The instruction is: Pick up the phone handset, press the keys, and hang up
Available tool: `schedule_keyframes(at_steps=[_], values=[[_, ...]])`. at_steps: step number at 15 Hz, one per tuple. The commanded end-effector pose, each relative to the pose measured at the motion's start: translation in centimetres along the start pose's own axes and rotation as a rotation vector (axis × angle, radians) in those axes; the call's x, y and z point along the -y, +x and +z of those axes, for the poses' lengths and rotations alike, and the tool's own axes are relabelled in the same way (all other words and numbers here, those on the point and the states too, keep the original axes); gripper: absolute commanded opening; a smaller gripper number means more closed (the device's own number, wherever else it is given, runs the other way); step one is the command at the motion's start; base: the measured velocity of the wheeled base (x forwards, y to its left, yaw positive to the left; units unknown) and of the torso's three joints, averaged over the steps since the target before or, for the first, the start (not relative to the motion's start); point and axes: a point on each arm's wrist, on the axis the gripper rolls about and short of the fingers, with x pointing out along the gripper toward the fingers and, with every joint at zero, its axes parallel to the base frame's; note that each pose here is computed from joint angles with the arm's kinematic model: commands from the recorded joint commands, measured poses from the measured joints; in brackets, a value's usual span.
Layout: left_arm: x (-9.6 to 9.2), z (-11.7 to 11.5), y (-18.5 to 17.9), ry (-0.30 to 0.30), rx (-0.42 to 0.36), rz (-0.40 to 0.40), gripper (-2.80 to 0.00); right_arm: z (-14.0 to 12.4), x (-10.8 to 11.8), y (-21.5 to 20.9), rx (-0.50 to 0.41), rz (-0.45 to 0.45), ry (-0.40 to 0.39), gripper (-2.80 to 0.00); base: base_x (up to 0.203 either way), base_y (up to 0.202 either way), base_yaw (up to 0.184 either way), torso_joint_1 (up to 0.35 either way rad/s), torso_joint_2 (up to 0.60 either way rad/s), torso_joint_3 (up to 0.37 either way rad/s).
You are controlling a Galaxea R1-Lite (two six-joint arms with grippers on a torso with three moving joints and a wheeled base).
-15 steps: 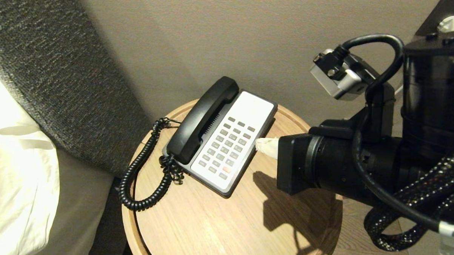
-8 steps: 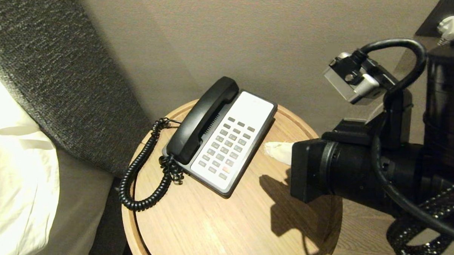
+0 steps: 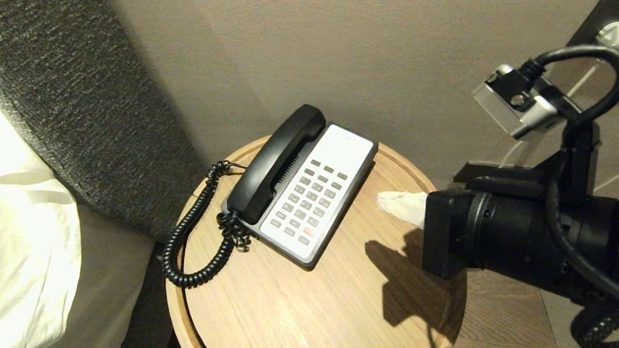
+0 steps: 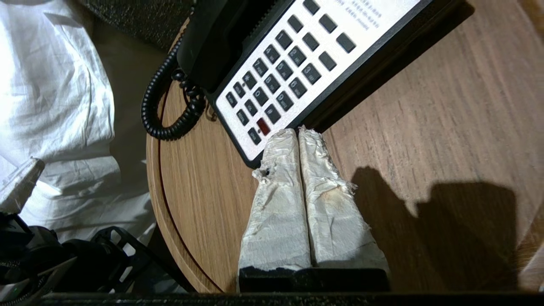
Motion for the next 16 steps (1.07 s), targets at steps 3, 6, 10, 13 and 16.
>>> schedule_keyframes(at_steps=[3,6,10,13,16], values=[[0.0,-1.1,0.2,0.001,-0.039,-0.001,-2.8,0.8,3.0,-4.5,0.084,-0.043,0.048,-2.8,0.0,0.0,0.0,0.0,0.0,0.0],[0.0,-1.1,0.2,0.001,-0.039,-0.001,-2.8,0.9,8.1,-7.8,0.189,-0.252,0.122,-2.8,0.0,0.0,0.0,0.0,0.0,0.0],[0.0,-1.1,0.2,0.001,-0.039,-0.001,-2.8,-3.3,12.1,-16.1,0.365,-0.455,0.191,-2.8,0.0,0.0,0.0,0.0,0.0,0.0],[0.0,-1.1,0.2,0.001,-0.039,-0.001,-2.8,-11.3,11.1,-19.2,0.389,-0.453,0.111,-2.8,0.0,0.0,0.0,0.0,0.0,0.0],[0.0,-1.1,0.2,0.001,-0.039,-0.001,-2.8,-18.7,11.4,-18.8,0.346,-0.468,0.018,-2.8,0.0,0.0,0.0,0.0,0.0,0.0]])
